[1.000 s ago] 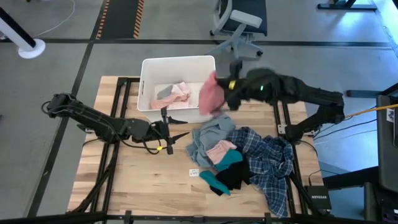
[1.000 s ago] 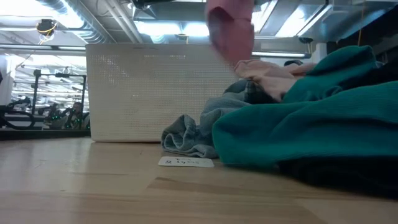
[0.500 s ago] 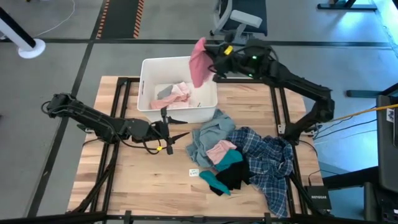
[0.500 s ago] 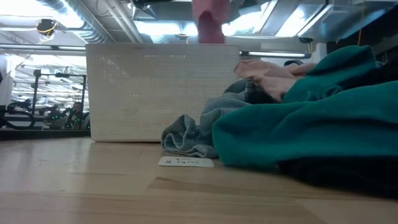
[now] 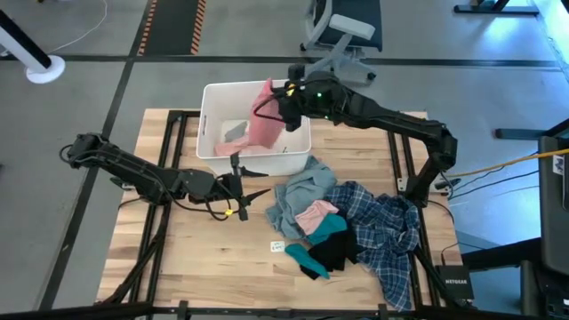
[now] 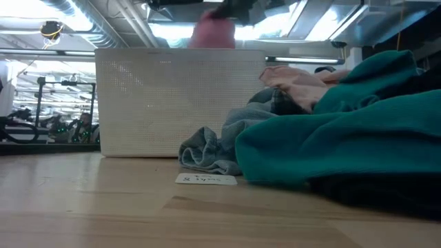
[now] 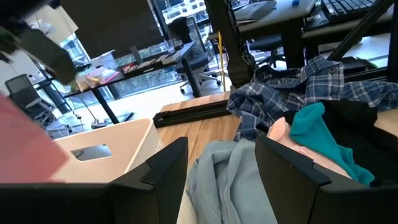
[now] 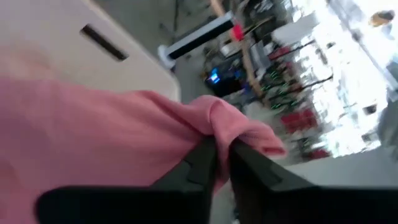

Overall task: Sort clothes
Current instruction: Put the pink underwear into the white bin, then put the pink sock into the white bin

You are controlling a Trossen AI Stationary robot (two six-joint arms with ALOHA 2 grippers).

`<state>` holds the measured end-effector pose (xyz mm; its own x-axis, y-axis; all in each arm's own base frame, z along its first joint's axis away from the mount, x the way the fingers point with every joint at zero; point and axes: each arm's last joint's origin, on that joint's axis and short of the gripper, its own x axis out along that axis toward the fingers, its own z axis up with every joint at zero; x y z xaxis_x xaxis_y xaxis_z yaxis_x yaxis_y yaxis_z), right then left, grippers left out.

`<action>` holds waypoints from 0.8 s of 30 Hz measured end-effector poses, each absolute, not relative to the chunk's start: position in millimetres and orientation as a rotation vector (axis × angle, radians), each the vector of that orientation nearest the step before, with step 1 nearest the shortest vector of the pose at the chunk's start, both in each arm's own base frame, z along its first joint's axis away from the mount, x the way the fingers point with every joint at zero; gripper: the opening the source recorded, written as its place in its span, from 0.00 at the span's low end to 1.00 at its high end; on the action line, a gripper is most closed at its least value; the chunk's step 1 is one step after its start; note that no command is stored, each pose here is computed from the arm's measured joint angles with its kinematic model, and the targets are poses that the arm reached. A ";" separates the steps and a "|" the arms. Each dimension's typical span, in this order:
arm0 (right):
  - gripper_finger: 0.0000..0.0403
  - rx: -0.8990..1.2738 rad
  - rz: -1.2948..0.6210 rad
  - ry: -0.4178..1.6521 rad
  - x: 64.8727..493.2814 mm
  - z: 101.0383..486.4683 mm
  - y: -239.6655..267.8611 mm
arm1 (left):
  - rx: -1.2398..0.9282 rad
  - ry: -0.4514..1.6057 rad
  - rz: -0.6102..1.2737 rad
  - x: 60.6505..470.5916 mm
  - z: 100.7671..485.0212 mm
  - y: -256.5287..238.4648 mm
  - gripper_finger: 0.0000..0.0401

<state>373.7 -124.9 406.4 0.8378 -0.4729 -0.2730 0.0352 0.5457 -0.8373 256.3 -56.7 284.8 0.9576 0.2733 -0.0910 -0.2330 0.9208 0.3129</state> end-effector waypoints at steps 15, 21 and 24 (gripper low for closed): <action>0.59 -0.909 -0.109 0.752 346.6 420.1 -107.6 | 0.300 0.141 0.267 256.6 284.1 -55.0 0.45; 0.58 -0.870 0.120 0.837 336.3 423.3 -66.0 | 0.307 0.161 0.264 256.3 282.1 -55.0 0.45; 0.58 -0.854 0.214 0.891 333.6 417.0 -43.2 | 0.302 0.160 0.265 256.3 282.1 -55.0 0.45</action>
